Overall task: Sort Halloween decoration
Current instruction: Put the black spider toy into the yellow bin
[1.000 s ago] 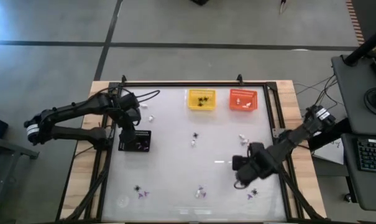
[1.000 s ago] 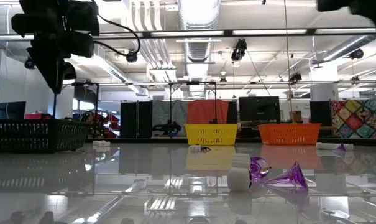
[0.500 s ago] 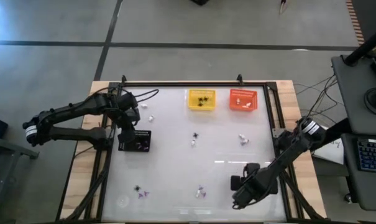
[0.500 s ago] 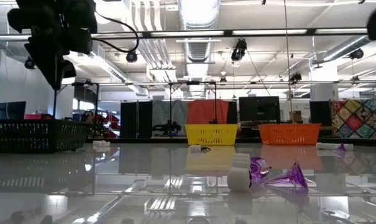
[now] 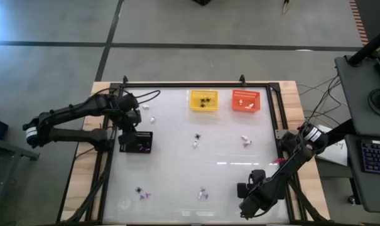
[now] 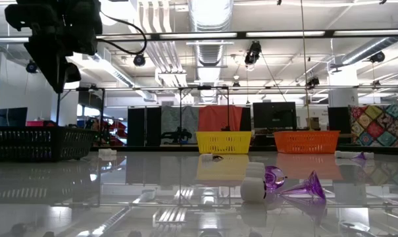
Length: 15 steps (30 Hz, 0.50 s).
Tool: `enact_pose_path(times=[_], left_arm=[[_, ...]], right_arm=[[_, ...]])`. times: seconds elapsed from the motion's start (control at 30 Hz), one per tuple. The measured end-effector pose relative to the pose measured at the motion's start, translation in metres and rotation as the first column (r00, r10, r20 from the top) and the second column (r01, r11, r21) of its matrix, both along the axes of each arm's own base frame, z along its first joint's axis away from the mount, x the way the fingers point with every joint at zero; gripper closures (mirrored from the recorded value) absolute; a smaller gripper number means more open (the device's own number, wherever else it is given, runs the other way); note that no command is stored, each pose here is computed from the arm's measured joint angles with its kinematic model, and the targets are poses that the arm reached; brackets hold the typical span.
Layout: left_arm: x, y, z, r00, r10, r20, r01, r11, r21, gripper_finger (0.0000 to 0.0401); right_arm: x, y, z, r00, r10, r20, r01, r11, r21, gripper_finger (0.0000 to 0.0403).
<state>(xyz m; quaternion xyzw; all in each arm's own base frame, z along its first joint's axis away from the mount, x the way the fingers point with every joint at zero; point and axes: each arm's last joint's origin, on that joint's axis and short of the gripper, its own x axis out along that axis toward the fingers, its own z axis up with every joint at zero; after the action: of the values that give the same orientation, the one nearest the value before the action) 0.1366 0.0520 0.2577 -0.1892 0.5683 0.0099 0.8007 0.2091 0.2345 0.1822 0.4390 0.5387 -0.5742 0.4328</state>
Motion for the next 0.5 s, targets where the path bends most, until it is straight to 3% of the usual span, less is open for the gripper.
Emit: enact_pose_path(times=[0.5], left_arm=[[-0.006, -0.003, 0.005, 0.999, 0.004, 0.032, -0.004, 1.000, 0.014, 0.0299]], right_arm=[[-0.011, -0.002, -0.036, 1.000, -0.006, 0.016, 0.005, 0.996, 0.087, 0.0236]])
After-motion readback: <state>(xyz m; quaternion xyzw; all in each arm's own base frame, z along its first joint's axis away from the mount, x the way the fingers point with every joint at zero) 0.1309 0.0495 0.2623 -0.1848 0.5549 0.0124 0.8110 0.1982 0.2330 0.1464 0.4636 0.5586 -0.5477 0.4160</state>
